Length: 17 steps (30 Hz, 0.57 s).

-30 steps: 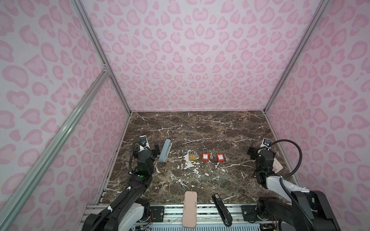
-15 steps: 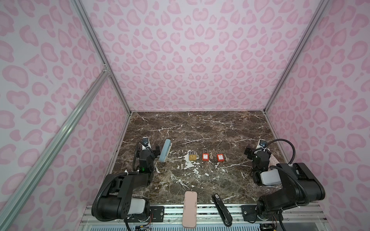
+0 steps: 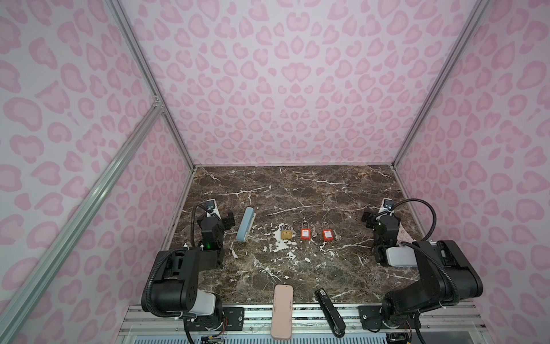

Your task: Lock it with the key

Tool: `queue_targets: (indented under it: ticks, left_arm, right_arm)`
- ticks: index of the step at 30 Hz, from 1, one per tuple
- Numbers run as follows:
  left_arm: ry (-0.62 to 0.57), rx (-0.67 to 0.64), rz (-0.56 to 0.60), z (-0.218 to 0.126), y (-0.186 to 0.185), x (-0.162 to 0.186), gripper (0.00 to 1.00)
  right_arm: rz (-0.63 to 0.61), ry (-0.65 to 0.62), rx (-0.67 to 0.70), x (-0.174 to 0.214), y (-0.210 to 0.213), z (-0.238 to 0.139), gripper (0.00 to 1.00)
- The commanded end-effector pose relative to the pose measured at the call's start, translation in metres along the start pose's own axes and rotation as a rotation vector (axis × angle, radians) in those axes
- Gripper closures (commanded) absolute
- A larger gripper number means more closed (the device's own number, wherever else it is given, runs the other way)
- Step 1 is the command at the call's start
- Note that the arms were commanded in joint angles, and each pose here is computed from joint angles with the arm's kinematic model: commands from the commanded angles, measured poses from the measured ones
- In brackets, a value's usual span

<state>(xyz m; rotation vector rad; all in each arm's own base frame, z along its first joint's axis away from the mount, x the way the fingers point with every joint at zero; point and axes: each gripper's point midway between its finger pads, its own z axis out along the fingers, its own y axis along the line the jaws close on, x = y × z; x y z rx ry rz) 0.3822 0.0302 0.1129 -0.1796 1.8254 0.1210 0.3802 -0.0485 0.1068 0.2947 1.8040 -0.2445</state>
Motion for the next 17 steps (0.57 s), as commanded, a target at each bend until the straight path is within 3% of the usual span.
queue_targets:
  ticks: [1,17]
  left_arm:
    - [-0.016,0.01,-0.008,0.0016,-0.002,-0.0058,0.03]
    - [-0.015,0.012,-0.008,0.0016,-0.0022,-0.0052,0.03]
  right_arm:
    - [-0.019,0.016,0.009,0.0043,-0.0017,0.0002,0.01]
    - [-0.038,0.024,0.01,0.0044,0.002,0.0007,0.01]
